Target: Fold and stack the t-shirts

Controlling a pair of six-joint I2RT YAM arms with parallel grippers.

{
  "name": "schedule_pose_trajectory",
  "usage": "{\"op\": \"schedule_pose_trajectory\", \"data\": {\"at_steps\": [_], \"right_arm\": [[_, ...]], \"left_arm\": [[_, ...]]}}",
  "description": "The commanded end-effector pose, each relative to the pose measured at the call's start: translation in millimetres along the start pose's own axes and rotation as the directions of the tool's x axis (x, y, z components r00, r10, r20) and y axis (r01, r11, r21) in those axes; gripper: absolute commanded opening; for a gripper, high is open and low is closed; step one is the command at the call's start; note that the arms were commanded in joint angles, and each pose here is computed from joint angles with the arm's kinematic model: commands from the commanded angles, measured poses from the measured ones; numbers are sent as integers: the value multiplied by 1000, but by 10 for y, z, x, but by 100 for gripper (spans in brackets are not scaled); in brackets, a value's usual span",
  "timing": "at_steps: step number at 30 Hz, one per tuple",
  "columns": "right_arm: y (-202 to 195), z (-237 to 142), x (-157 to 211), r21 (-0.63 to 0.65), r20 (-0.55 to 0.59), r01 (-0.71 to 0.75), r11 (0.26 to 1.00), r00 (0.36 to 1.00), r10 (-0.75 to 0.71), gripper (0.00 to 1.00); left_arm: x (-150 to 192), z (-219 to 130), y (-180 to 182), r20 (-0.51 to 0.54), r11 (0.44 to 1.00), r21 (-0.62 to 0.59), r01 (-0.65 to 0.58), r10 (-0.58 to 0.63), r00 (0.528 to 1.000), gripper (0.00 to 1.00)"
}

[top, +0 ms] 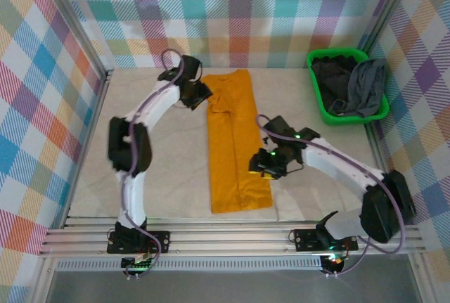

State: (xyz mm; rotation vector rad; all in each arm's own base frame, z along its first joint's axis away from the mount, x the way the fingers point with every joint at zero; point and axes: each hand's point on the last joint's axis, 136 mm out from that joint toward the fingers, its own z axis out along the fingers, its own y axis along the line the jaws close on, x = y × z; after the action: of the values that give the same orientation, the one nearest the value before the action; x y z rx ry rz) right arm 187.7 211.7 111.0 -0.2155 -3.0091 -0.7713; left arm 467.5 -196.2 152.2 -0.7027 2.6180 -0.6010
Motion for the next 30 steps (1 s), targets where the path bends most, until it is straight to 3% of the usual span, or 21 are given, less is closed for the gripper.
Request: {"op": "schedule_pose_trajectory", "data": {"at_steps": [1, 6, 10, 15, 22, 30], "right_arm": [[-496, 80, 273, 91, -64, -102, 991, 992, 108, 47], [-676, 324, 543, 73, -172, -149, 986, 972, 160, 48], [-678, 487, 591, 67, -211, -128, 990, 968, 139, 47], [-682, 616, 541, 71, -233, -113, 991, 964, 127, 43], [-697, 710, 447, 95, -226, -105, 990, 966, 124, 29], [-645, 699, 409, 72, -212, -98, 993, 971, 111, 12]], "left_arm": [[951, -206, 521, -203, 998, -42, 52, -59, 977, 47], [2345, -333, 1151, -477, 995, -94, 26, -69, 876, 47], [2871, -353, 1487, -541, 988, -156, 14, -97, 835, 47], [3148, -360, 1554, -570, 986, -167, -19, -81, 818, 47], [3321, -219, 1471, -575, 988, -153, -31, -63, 816, 46], [3479, -108, 1377, -604, 978, -160, -137, 13, 797, 33]]}}
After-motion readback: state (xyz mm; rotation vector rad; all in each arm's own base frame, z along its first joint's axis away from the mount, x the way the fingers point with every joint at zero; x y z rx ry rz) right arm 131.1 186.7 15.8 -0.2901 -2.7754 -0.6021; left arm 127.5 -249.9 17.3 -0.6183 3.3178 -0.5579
